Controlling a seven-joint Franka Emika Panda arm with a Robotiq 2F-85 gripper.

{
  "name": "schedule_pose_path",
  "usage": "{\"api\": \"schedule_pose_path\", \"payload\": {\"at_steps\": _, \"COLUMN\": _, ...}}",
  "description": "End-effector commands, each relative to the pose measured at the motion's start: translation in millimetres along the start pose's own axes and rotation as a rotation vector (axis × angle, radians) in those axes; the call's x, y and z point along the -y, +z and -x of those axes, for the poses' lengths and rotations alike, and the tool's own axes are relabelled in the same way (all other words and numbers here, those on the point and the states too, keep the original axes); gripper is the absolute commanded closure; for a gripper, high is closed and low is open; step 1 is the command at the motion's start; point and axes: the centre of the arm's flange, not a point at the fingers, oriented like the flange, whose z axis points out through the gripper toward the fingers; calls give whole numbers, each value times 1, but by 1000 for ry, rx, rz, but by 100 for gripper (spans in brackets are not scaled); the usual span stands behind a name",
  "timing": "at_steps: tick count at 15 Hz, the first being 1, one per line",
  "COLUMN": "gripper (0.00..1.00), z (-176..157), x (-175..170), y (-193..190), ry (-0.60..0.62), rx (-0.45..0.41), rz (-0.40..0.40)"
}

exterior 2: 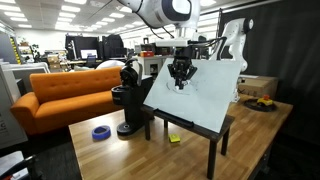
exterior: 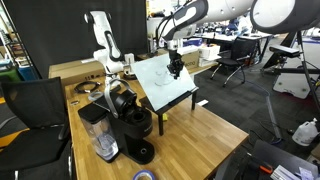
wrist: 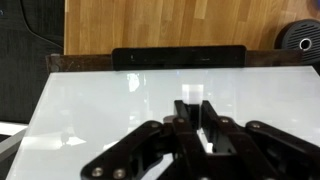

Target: Pick up the pen from the table, write on the whiteboard and put the pen back on the table.

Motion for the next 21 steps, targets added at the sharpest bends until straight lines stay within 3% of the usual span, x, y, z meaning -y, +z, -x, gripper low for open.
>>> {"api": "schedule_pose_path", "payload": {"at_steps": 1, "gripper": 95, "z": 4, "x": -10, "y": 5, "ry": 17, "rx": 34, "rz": -10}}
{"api": "schedule_pose_path", "payload": {"at_steps": 5, "gripper": 95, "z": 7, "x": -23, "y": 6, "ry": 46, "rx": 62, "rz": -22}}
{"api": "schedule_pose_path", "payload": {"at_steps": 15, "gripper": 95, "z": 13, "x": -51, "y": -17, "ry": 97, "rx": 41, "rz": -34}}
{"api": "schedule_pose_path", "payload": {"at_steps": 21, "gripper": 95, "z": 10, "x": -35, "y": -31, "ry": 74, "rx": 36, "rz": -37}}
